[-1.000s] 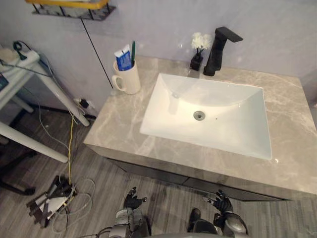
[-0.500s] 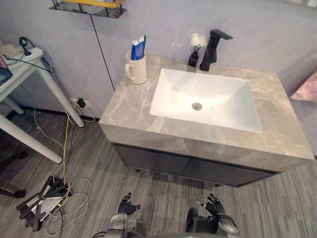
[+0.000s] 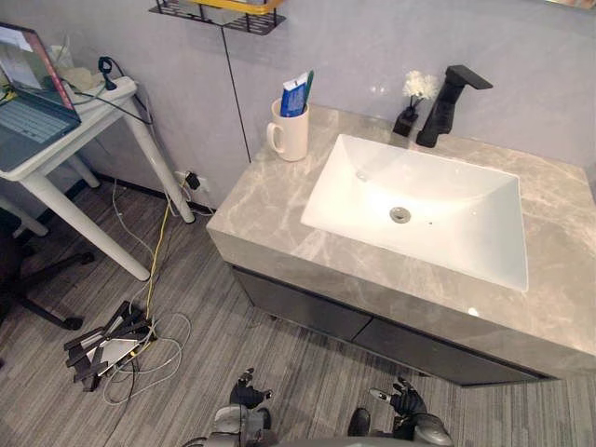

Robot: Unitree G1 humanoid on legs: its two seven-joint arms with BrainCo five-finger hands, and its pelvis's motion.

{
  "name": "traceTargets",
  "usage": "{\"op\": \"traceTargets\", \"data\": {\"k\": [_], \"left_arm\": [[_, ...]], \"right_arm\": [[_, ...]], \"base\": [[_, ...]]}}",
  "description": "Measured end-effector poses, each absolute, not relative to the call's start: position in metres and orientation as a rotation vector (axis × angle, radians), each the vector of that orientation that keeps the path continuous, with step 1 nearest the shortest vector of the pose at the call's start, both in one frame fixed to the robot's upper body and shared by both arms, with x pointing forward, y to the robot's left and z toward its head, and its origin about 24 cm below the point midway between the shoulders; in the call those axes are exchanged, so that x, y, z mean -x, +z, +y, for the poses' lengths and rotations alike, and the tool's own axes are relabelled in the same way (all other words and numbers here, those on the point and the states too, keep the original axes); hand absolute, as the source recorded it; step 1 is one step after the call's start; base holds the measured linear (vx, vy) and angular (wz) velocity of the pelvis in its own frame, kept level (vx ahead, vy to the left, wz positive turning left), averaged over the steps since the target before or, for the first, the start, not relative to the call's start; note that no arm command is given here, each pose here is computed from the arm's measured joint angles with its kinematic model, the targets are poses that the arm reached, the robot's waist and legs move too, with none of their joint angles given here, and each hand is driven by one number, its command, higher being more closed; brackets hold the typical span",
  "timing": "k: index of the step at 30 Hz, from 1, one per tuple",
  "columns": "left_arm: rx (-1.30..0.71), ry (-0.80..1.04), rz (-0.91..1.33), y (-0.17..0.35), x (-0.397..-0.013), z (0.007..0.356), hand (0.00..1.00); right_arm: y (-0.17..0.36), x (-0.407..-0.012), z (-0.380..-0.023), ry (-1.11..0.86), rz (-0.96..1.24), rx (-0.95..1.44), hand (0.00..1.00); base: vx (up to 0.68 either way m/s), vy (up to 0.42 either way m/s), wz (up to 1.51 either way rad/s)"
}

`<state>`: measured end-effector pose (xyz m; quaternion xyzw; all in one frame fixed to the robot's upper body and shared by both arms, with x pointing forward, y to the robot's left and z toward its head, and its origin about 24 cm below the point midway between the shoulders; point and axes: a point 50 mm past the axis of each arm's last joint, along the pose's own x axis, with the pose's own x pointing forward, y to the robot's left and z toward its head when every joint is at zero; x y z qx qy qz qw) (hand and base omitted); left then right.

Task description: Organize washtable

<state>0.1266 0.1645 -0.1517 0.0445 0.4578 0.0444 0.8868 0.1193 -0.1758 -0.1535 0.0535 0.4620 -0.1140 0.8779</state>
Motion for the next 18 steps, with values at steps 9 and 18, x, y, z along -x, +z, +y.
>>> {"op": "traceTargets", "data": {"k": [9, 18], "left_arm": [[-0.077, 0.116, 0.933, -0.149, -0.131, 0.167, 0.00], [-0.029, 0.181, 0.881, -0.143, -0.143, 0.179, 0.00]], "right_arm": [[-0.155, -0.115, -0.175, -0.244, 0.971, -0.113, 0.00], [-0.150, -0.132, -0.168, -0.280, 0.917, -0.168, 0.00]], "base": [[-0.04, -0.007, 0.88], [0.06, 0.086, 0.76]]}}
